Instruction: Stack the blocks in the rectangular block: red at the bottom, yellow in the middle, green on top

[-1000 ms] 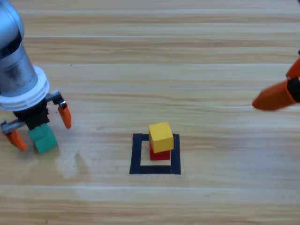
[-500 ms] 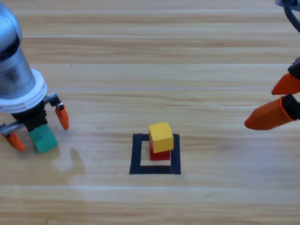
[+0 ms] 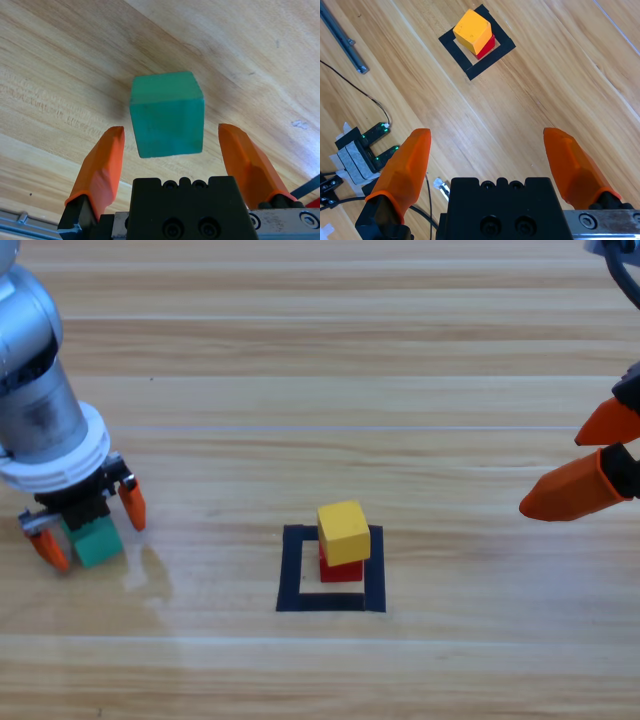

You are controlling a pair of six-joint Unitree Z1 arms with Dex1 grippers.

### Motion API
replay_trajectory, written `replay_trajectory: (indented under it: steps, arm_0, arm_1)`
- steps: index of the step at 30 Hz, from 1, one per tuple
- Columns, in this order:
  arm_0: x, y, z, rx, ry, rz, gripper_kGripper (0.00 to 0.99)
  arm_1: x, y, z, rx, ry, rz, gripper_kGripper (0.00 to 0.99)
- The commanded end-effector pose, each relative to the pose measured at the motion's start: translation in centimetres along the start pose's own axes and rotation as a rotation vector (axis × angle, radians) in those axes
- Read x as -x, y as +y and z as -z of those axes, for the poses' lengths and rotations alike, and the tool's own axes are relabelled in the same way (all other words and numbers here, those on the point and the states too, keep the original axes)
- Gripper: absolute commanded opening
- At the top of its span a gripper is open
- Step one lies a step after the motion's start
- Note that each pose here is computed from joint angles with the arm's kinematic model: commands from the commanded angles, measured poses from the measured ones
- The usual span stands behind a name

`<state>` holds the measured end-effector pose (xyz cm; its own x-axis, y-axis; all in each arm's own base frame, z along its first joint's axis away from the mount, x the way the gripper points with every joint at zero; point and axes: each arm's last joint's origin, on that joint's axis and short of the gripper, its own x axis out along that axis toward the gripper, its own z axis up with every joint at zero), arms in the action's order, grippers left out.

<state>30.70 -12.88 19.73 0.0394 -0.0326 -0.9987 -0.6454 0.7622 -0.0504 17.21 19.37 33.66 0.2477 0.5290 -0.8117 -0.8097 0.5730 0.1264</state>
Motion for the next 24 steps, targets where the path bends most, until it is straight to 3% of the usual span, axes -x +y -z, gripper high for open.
replay_trajectory:
  steps: [1,6,19,24]
  arm_0:
    - [-2.5,0.5,-0.5,0.016,0.025,-0.059,0.657]
    - [-2.3,0.9,-0.8,0.009,0.011,-0.063,0.42]
    - [-1.3,0.7,-0.9,-0.014,-0.01,-0.04,0.38]
    - [1.0,0.2,-1.1,-0.125,-0.019,-0.018,0.15]
  arm_1:
    - [-1.5,-0.6,0.7,-0.015,0.071,-0.025,0.99]
    - [-1.5,-0.4,0.4,-0.008,0.064,-0.036,0.99]
    - [-2.6,-0.2,0.1,0.009,0.102,-0.046,0.99]
    - [-3.4,-0.3,0.3,0.003,0.139,-0.029,0.99]
